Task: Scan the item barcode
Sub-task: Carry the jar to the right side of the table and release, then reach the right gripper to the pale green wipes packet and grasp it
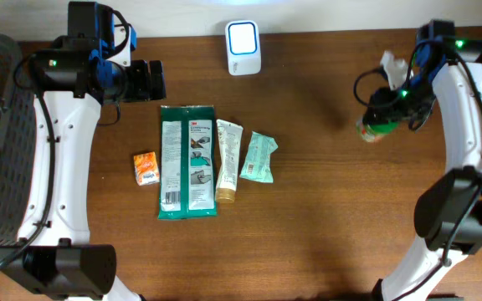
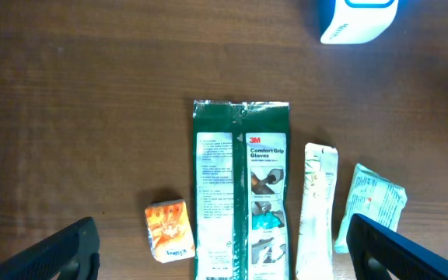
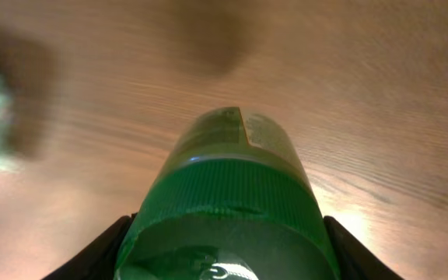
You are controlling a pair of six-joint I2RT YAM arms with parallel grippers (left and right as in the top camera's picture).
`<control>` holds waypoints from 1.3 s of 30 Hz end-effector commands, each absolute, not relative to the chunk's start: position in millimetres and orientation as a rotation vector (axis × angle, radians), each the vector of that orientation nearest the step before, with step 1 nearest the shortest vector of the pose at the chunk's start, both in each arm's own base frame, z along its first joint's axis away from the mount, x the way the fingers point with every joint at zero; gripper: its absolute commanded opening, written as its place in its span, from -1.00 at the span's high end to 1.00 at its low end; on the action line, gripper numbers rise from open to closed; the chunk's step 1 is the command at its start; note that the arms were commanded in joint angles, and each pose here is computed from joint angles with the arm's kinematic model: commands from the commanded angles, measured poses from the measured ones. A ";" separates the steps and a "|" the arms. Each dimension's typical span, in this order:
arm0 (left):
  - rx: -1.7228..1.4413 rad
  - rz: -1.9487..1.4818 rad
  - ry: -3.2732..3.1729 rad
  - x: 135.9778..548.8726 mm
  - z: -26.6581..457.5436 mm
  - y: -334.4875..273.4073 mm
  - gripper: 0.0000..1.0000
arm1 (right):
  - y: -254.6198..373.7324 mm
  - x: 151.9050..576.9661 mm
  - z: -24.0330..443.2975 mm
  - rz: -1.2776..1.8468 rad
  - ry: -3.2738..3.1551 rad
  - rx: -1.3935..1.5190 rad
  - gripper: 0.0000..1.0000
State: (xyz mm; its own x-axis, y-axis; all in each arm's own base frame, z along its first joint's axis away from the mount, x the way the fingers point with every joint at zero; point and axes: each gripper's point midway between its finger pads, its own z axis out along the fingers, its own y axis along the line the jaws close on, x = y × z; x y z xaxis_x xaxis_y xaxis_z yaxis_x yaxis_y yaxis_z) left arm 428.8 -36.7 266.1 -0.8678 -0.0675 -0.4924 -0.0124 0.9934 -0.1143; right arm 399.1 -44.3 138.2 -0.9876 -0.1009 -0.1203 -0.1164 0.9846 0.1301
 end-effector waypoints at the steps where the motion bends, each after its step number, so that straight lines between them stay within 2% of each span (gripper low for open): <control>1: -0.046 -0.138 2.593 428.8 275.4 -36.6 -0.98 | -86.9 395.2 112.9 -0.061 3.058 0.069 0.10; 4: -0.046 -0.138 2.593 428.8 275.4 -36.6 -0.98 | -96.7 403.1 101.2 -0.059 3.012 0.170 0.09; 5: -0.046 -0.138 2.593 428.8 275.4 -36.6 -0.98 | -95.8 403.5 94.8 -0.029 3.007 0.176 0.00; 9: -0.046 -0.138 2.593 428.8 275.4 -36.6 -0.99 | -92.3 399.9 69.5 0.006 3.010 0.179 -0.02; 11: -0.046 -0.138 2.593 428.8 275.4 -36.6 -0.99 | -91.9 398.1 67.7 0.008 3.015 0.188 -0.16; 12: -0.046 -0.138 2.593 428.8 275.4 -36.6 -0.98 | -92.3 399.1 69.5 0.009 3.009 0.222 -0.62; 13: -0.046 -0.138 2.593 428.8 275.4 -36.6 -0.98 | -92.7 401.3 72.4 0.008 3.000 0.248 -0.98; 17: -0.046 -0.138 2.593 428.8 275.4 -36.6 -0.98 | -90.4 416.4 115.7 0.046 2.949 0.241 -0.97; 20: -0.046 -0.138 2.593 428.8 275.4 -36.6 -0.98 | -57.5 429.8 190.6 0.299 2.842 0.232 -0.97; 22: -0.046 -0.138 2.593 428.8 275.4 -36.6 -0.98 | -20.5 437.0 224.5 0.480 2.764 0.137 -0.97; 26: -0.046 -0.138 2.593 428.8 275.4 -36.6 -0.98 | 61.3 442.0 226.3 0.596 2.725 -0.197 -0.99; 27: -0.046 -0.138 2.594 428.7 275.3 -36.6 -0.99 | 80.7 439.9 220.7 0.603 2.732 -0.258 -0.77; 28: -0.046 -0.138 2.593 428.8 275.4 -36.6 -0.98 | 99.6 437.1 212.1 0.598 2.744 -0.319 -0.40; 30: -0.046 -0.138 2.593 428.8 275.4 -36.6 -0.98 | 142.8 420.5 178.8 0.602 2.805 -0.440 0.62; 31: -0.046 -0.138 2.593 428.8 275.4 -36.6 -0.99 | 156.5 413.2 163.9 0.614 2.831 -0.467 0.80; 32: -0.046 -0.138 2.593 428.8 275.4 -36.6 -0.98 | 168.0 406.6 150.7 0.616 2.848 -0.508 0.92; 39: -0.046 -0.138 2.593 428.8 275.4 -36.6 -0.98 | 220.9 386.1 68.0 0.349 2.944 -0.763 0.92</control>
